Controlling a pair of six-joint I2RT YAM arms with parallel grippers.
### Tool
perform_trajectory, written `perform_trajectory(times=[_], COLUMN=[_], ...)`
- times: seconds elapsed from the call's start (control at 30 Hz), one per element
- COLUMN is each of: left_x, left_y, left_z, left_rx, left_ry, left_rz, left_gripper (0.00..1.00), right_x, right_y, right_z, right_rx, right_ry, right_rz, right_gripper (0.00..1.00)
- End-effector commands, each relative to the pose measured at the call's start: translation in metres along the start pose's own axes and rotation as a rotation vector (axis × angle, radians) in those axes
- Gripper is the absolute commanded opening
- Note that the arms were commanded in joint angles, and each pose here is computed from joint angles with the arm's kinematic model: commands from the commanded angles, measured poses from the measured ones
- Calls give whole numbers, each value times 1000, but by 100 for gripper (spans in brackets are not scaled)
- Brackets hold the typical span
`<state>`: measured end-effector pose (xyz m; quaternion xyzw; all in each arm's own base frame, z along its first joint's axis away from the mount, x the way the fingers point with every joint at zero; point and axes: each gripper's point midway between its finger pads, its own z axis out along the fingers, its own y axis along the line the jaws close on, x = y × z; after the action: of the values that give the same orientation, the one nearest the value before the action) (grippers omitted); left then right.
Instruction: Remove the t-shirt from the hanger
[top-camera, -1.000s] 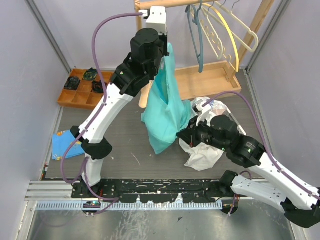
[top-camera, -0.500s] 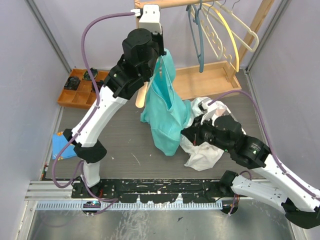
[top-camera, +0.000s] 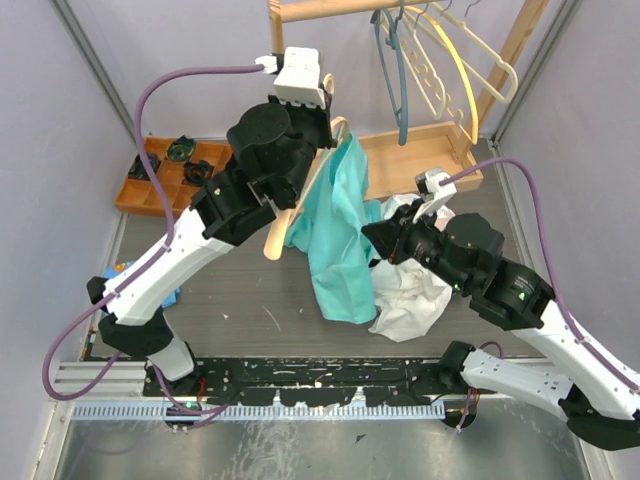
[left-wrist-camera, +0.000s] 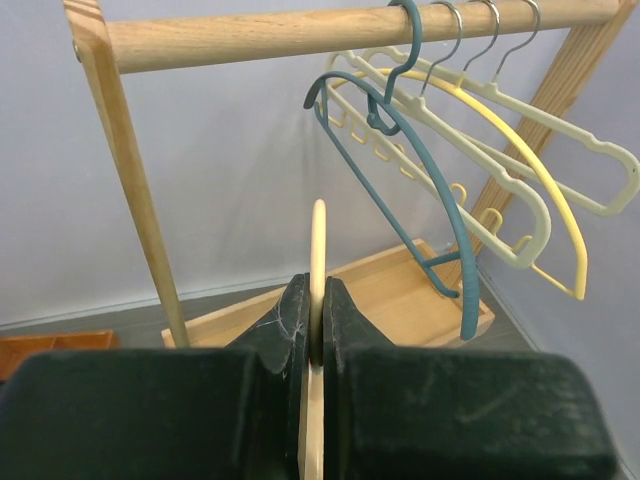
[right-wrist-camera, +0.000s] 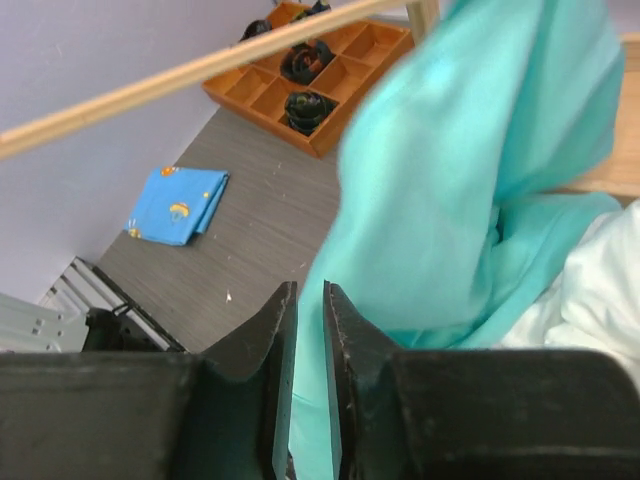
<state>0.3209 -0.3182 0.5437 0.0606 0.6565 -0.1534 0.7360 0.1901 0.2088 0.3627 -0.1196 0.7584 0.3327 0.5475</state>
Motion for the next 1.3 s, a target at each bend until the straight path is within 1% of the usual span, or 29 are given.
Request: perform_trajectory(times=[0.0,0.2,0.33,0.47,0.57,0.7,0.93,1.1,1.27], left_x=[-20,-8,-1,5,5,10,6,1,1], left_y=[11,7,2,-5,-8,-14,-20,-21,-24], left_z=[-7,5,15,24,30,38,44,45,47], left_rx=[-99,-148,-179,-200,-216,-231,-233,-230,-229], left_ry=[-88,-117,-158,-170,-186,-193,-212,-223,-227], left_rz=[-47,-48,-68,-76,-87,-95,-114,-124,-130], left_gripper=[0,0,0,0,0,0,0,0,0], right_x=[-60,-91,-106,-112,-112,-107,-88,-78,-78], right_y=[14,24,37,49,53,61,68,69,75], right_z=[-3,-8,-16,-24,-27,-24,-16,-16,-13], right_rx=[-13,-26,-78,-140,-162,-197,-239,-257,-289], right_ry=[-187,-248,-280,-288,-279,-244,-170,-150,-152], right_rz=[34,48,93,129,138,141,165,168,169], right_gripper=[27,32,34,34,35,38,43,44,45])
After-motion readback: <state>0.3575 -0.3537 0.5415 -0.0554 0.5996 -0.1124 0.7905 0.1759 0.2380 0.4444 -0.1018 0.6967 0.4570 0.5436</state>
